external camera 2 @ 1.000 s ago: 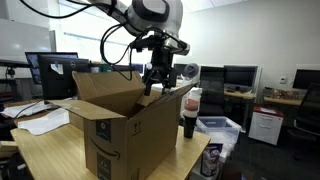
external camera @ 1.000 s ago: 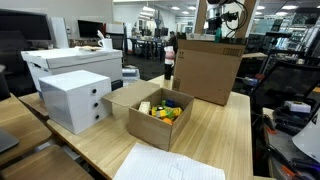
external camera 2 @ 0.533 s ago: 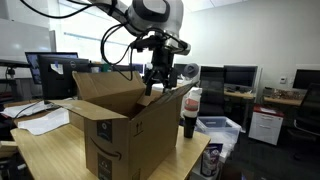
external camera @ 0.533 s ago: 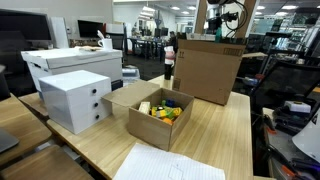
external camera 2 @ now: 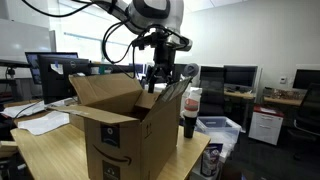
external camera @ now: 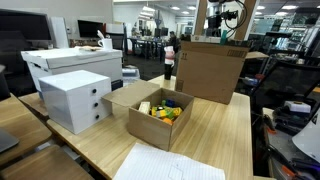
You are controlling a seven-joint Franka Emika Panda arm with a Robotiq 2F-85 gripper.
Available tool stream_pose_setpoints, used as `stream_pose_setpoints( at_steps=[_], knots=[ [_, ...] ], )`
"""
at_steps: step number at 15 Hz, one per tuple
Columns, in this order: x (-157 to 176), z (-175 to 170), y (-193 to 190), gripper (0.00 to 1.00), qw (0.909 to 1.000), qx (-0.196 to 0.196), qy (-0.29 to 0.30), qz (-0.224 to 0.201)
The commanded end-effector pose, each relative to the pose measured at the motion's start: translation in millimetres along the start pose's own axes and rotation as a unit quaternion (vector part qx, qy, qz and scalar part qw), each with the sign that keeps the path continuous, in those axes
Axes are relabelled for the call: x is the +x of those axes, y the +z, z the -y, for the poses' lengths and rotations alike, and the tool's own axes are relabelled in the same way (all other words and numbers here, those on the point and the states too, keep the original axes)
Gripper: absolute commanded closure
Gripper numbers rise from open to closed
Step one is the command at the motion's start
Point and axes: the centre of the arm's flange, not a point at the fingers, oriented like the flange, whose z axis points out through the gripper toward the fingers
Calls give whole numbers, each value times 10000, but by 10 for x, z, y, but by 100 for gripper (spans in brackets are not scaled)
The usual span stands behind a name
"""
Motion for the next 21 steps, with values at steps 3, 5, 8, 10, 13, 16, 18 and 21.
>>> stream_pose_setpoints(
  at_steps=[3,5,8,10,13,16,18,21],
  knots=[
    [-73,-41,-192,0,9995,-108,-75,-295],
    [-73,-60,-245,0,9993,-125,-60,-356],
    [-58,-102,-251,0,9992,-98,-25,-378],
    [-47,-127,-238,0,9993,-82,-10,-369],
    [-33,-176,-210,0,9994,-32,34,-351],
    [-25,-218,-176,0,9994,1,71,-329],
    [-16,-244,-141,0,9995,30,98,-297],
    [-1,-275,-76,0,9996,73,127,-250]
  ],
)
